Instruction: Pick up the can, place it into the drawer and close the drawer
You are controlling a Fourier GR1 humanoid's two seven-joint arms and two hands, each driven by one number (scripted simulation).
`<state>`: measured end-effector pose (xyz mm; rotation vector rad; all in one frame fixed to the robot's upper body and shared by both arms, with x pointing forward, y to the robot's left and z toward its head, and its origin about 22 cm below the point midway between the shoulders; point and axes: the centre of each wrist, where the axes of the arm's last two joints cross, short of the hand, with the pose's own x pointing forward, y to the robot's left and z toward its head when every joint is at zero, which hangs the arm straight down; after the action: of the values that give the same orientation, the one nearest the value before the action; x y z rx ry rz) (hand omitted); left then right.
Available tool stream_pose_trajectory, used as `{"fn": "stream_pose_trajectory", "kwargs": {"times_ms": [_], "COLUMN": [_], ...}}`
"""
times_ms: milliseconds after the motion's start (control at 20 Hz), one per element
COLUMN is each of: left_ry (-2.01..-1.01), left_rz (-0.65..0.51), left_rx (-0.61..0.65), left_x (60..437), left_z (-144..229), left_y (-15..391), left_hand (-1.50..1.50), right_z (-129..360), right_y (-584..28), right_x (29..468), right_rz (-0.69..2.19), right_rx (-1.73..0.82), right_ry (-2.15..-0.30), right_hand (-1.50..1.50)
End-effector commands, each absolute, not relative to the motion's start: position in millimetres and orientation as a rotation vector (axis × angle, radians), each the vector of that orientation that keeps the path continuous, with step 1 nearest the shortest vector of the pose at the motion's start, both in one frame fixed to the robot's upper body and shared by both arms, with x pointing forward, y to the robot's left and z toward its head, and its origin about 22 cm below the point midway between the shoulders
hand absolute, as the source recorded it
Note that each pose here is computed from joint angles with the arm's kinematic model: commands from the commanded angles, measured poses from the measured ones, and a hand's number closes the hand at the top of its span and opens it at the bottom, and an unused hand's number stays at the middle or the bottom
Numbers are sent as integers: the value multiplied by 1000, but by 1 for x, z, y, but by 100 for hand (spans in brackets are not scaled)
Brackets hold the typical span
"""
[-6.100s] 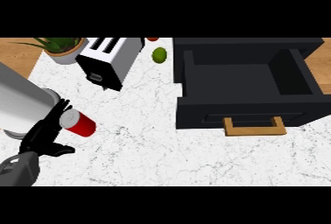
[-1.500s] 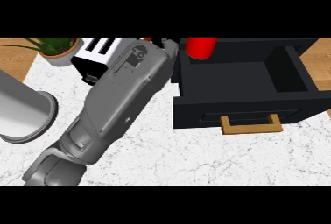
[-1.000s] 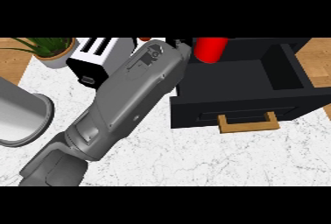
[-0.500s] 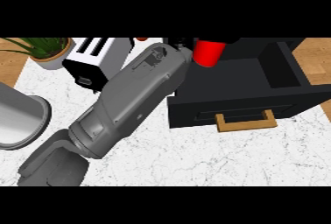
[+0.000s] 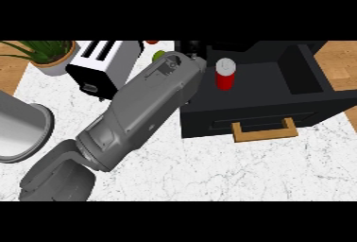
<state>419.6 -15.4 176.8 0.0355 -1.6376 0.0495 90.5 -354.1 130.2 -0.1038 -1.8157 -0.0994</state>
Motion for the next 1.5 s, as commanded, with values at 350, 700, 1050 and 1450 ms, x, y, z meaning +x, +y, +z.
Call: {"fn": "stream_pose_trajectory", "kwargs": {"times_ms": [350,700,1050,1450], "left_ry": [-1641,-1702,-1744,-1728], "left_rz": [72,113,138,121], "left_rx": [46,-13,-10,-55], "left_x": [419,416,420,414], "left_z": [165,177,177,186], "left_y": [-14,-20,-16,-25], "left_hand": [-150,-150,-150,-150], "right_z": [127,165,177,173], "right_y": [-347,-349,-325,-288], "right_x": [98,90,106,162], "right_rz": [-102,248,381,552], "right_rx": [-93,-352,-399,-542], "right_ry": [-1818,-1961,-2028,-2018], "right_hand": [-150,-150,-150,-150]}}
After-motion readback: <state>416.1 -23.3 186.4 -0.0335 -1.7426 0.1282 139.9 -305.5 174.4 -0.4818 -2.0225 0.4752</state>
